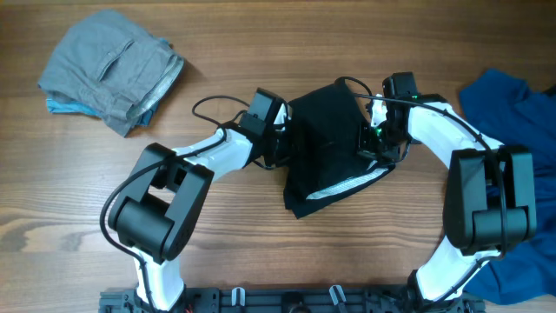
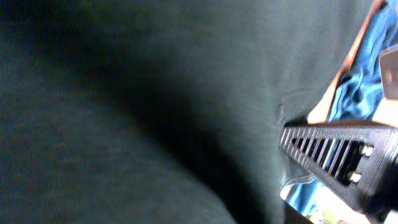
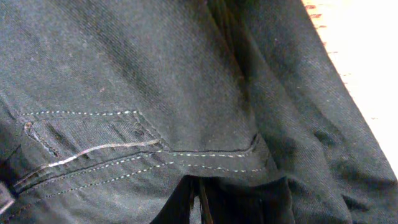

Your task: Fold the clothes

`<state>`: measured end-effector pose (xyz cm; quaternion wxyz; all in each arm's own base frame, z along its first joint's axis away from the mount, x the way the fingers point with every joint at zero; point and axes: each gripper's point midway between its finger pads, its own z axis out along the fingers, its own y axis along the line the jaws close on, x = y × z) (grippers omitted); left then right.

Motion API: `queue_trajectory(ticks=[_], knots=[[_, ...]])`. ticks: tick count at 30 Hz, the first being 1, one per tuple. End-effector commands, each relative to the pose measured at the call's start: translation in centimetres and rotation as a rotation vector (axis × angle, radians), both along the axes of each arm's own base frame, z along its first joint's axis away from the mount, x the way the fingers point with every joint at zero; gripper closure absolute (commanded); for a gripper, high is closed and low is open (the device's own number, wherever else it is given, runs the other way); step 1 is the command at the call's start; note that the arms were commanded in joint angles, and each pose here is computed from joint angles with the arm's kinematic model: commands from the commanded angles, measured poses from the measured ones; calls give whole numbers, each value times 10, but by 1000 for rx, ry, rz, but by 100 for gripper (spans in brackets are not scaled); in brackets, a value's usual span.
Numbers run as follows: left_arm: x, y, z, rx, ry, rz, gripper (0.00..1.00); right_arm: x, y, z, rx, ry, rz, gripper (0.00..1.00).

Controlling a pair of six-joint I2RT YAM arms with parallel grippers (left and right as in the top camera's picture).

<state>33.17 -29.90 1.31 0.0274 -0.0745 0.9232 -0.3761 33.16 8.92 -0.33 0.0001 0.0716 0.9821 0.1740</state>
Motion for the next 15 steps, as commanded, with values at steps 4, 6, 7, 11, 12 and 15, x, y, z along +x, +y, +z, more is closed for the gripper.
queue_trajectory(ticks=[4, 6, 7, 11, 12, 15], knots=[[-14, -20, -5, -38, -157, -227, 54, -28, -4, -38, -43, 135, -9, 94], [-12, -21, -4, -39, -192, -249, 66, -29, -4, -38, -43, 137, -10, 94], [-11, -21, -3, -40, -207, -256, 78, -28, -4, -38, -43, 136, -10, 94], [-12, -17, 3, -60, -213, -294, 96, -27, -4, -22, -41, 110, -6, 94], [-10, -13, 9, -71, -209, -299, 96, -25, -3, -10, -38, 84, 0, 94], [10, 7, 48, -121, -224, -309, 96, -21, -3, 28, -30, -1, 2, 94]])
